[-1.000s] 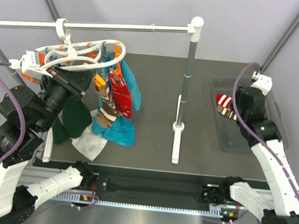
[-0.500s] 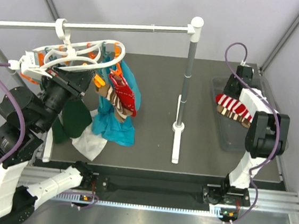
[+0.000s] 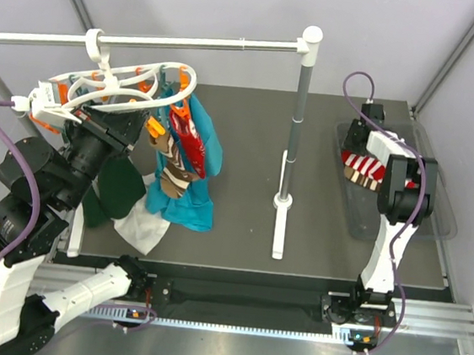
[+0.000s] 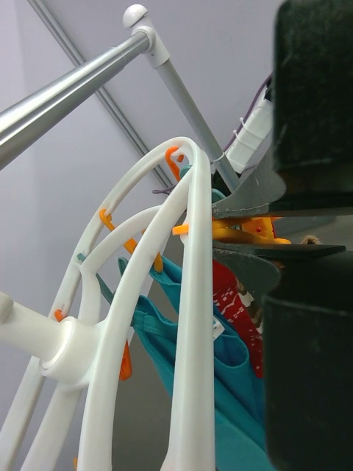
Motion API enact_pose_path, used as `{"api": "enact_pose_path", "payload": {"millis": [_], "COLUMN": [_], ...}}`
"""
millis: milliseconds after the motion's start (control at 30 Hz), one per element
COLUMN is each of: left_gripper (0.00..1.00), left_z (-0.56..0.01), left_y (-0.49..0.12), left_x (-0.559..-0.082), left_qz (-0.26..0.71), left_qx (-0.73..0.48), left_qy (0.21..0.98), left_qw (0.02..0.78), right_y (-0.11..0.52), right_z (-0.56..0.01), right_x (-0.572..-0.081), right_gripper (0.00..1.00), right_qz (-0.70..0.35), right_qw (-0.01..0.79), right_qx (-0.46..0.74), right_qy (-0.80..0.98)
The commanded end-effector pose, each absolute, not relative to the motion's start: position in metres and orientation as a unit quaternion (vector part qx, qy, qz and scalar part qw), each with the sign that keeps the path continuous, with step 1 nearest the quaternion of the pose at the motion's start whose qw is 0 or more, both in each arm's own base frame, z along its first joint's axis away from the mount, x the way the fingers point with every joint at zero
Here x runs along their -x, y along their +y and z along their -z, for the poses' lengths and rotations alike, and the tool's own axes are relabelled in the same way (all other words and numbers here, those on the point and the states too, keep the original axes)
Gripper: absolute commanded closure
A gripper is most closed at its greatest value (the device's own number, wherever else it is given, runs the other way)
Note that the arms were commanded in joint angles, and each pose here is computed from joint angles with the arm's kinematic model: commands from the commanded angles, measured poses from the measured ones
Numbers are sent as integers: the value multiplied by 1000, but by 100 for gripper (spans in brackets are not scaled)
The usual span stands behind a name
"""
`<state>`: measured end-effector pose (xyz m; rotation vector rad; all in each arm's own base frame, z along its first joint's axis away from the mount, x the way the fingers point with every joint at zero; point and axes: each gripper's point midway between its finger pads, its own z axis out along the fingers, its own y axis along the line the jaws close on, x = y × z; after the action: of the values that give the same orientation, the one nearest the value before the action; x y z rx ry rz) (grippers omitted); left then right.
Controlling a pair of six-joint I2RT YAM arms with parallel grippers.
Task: Clip the socks to the hanger
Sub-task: Pick up the sock from the bin.
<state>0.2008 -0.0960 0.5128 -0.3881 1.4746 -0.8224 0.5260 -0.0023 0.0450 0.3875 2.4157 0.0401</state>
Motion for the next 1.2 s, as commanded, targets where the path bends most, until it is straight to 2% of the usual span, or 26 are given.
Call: {"api": "enact_pose_path", "payload": {"millis": [0, 67, 200, 267, 333, 600, 733, 867, 1000, 1067, 1167], "left_gripper": [100, 100, 100, 100, 100, 100, 100, 100, 100, 100, 100], "left_z": [-513, -511, -512, -512, -512, -512, -513, -515, -515, -515, -516], "left_y": [-94, -95, -96, -95, -94, -93, -92, -90, -91, -92, -91], "left_x": [-203, -203, -203, -203, -202, -200, -198, -195, -194, -193, -190], "left_qz": [357, 358, 360, 359, 358, 358, 358, 362, 366, 369, 370], "left_qx": [180, 178, 177, 177, 177, 175, 176, 175, 173, 171, 167], "left_qy": [648, 650, 650, 649, 649, 648, 647, 644, 641, 641, 639], "left_qw": [648, 646, 645, 646, 647, 649, 650, 651, 652, 651, 653], "right_y": [9, 9, 8, 7, 3, -2, 7, -18, -23, -34, -53], "right_z": [-56, -53, -58, -66, -76, -157, -210, -274, -292, -298, -272], "right_x": [-537, -536, -540, -544, -545, -537, -531, -512, -484, -469, -446], "right_gripper": [64, 67, 81, 94, 100, 100, 100, 100, 100, 100, 100], "right_qz": [-9, -7, -6, -1, 7, 1, -63, -137, -197, -185, -148], "right_qw": [360, 358, 365, 371, 379, 441, 483, 532, 540, 545, 520], "right_qx": [-140, -141, -139, -138, -141, -159, -176, -205, -212, -221, -248], "right_qy": [922, 923, 921, 918, 915, 883, 855, 810, 790, 787, 804]}}
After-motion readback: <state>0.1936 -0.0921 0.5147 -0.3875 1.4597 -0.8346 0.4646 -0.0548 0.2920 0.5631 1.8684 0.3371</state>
